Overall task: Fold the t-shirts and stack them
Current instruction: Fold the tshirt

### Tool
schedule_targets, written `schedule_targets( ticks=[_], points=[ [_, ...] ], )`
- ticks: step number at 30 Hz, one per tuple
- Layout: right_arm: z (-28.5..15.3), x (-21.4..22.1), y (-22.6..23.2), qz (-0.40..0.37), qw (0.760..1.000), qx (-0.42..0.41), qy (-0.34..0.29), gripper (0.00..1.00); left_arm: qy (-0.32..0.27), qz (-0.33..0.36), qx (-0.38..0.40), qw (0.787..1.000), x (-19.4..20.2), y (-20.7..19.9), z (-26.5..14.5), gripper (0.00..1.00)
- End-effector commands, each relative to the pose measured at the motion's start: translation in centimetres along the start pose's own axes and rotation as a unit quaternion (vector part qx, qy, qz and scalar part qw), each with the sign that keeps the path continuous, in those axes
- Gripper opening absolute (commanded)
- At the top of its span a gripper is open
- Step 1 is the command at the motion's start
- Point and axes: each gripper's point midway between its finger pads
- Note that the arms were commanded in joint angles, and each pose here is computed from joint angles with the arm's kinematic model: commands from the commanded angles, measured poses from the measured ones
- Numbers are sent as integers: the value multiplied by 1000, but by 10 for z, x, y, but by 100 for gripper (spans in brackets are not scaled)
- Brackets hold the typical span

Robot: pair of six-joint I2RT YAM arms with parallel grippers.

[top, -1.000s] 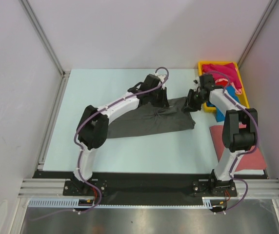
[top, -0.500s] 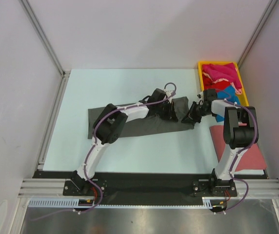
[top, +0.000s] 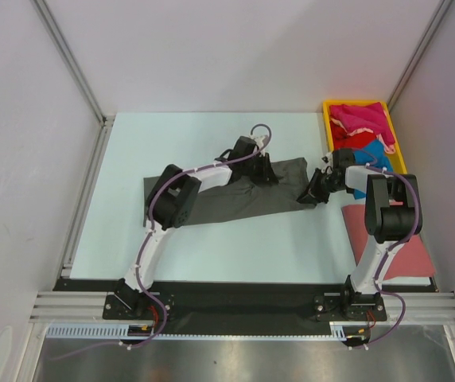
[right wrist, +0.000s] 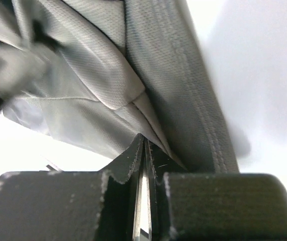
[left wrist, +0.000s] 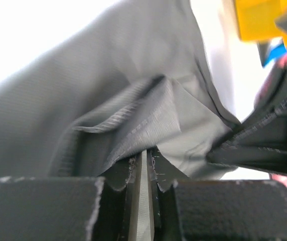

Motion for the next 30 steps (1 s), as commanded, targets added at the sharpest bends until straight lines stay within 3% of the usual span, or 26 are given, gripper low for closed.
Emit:
schedule_targets(
  ticks=[1,14,18,19,22,25,30],
  points=[
    [-4,-3,-16,7,1000,18,-7,7,-43,-9,-16,999,-35,22,-4,14],
    [-14,-5,-27,8,999,37,-7,7,-49,-9,-4,999,-69,14,-19,16],
    [-23,-10,-4,-14,1000,8,-3,8,-44,11,6,999,-75,-18,-47,20],
    [-28,-19,6,-25,1000,1,-14,8,-58,22,14,998,-86,-37,-64,27],
    [-39,-31,37,-55,998,-14,-31,10,-61,26,29,997,-85,-58,-87,32],
    [-43,-39,64,-69,996,-34,-34,11,-48,19,42,998,-75,-66,-96,34],
    [-22,-54,100,-69,992,-104,-20,13,-17,-16,53,998,-44,-46,-84,31]
  ],
)
Point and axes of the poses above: each gripper's point midway between its finger pads, its own z axis out along the fingers, its own y axis along the line the jaws close on, x = y × z, and after that the axes turned 1 degree about -z, right-handed
